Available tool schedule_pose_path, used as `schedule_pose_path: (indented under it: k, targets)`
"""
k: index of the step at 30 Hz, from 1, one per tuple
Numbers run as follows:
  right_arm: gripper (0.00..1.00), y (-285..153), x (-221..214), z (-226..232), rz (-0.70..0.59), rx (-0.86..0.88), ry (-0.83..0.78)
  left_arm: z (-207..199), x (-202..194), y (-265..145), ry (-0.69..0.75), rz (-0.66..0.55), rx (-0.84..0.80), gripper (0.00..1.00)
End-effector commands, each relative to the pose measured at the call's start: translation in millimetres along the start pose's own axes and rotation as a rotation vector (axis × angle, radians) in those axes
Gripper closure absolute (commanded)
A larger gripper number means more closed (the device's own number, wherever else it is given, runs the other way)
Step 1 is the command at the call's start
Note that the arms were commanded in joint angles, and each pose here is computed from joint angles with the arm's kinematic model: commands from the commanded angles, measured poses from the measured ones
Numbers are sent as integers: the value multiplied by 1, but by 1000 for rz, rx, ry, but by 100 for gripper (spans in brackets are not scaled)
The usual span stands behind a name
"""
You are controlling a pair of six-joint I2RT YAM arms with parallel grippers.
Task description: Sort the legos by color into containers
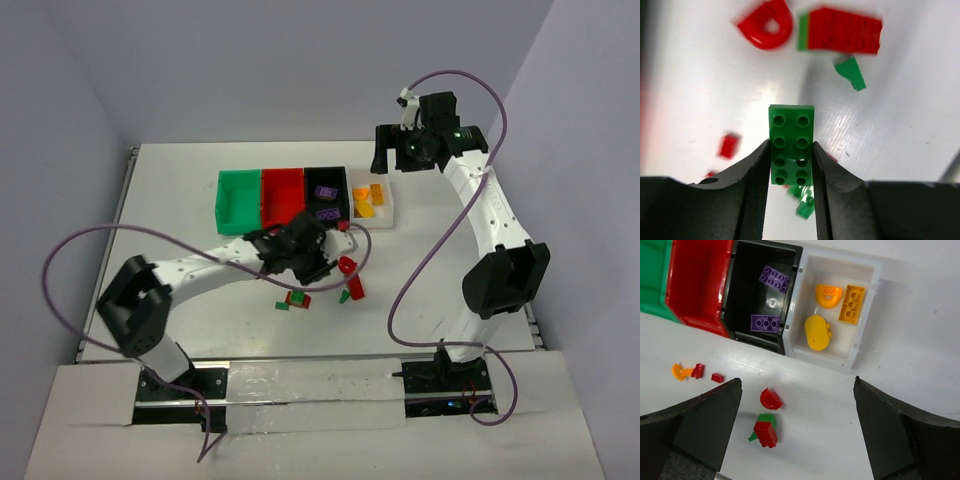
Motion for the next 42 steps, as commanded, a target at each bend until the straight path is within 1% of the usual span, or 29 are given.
schedule_pose_path:
  k: [1, 3, 4, 7, 10, 13, 17, 20, 21, 23, 26, 28, 29, 31, 32, 35, 36, 39, 40, 41, 42]
  targets:
    - [0, -12, 5, 14, -65, 88, -13, 49, 36, -78, -108, -240, 118, 91]
    - [0, -9, 1, 18, -61, 106, -23, 81, 32, -107, -196, -306, 188, 94]
    - [0, -7, -1, 20, -56, 110, -27, 95, 27, -117, -225, -318, 232, 95]
    - [0, -4, -4, 28, -37, 131, -39, 137, 4, -133, -298, -306, 380, 99]
    - [0, 0, -8, 35, -22, 150, -44, 175, -19, -137, -392, -279, 474, 100]
    - [0, 3, -12, 41, -12, 148, -65, 209, -37, -133, -460, -256, 553, 100]
    - [0, 5, -20, 45, 7, 147, -88, 237, -56, -112, -531, -201, 611, 100]
    - [0, 7, -24, 46, 20, 148, -99, 254, -64, -99, -577, -191, 619, 98]
    - [0, 7, -25, 47, 22, 151, -104, 257, -65, -95, -584, -195, 623, 96]
    - [0, 8, -28, 48, 33, 158, -110, 265, -67, -87, -586, -211, 653, 94]
    - [0, 8, -32, 49, 38, 159, -110, 276, -74, -72, -598, -190, 674, 93]
    - [0, 9, -33, 49, 42, 160, -112, 280, -76, -65, -598, -184, 675, 88]
    - [0, 9, -33, 49, 45, 160, -110, 283, -75, -63, -595, -184, 676, 84]
    - [0, 8, -34, 49, 46, 156, -111, 284, -78, -57, -601, -169, 669, 70]
    - [0, 7, -34, 48, 46, 152, -109, 284, -78, -58, -603, -165, 665, 56]
    - [0, 6, -36, 46, 42, 149, -140, 280, -74, -68, -592, -184, 678, 38]
    - [0, 5, -36, 46, 37, 146, -141, 277, -73, -71, -590, -190, 676, 31]
    - [0, 5, -39, 45, 40, 143, -139, 270, -62, -92, -572, -234, 679, 26]
    - [0, 5, -39, 45, 39, 142, -139, 268, -61, -95, -569, -238, 675, 26]
    - [0, 5, -40, 45, 42, 143, -139, 261, -52, -106, -548, -269, 652, 26]
    - [0, 4, -41, 44, 42, 139, -139, 248, -45, -115, -513, -301, 590, 28]
Point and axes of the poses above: each gripper's point midway between its finger pads, its own y axis out along the fingers, its own z axis along the line the jaws close on, x = y × z, the point moved 6 cm from there along -y, back along the fingers, and after that the axes turned 5 degrees about y, right-handed, at the moved point
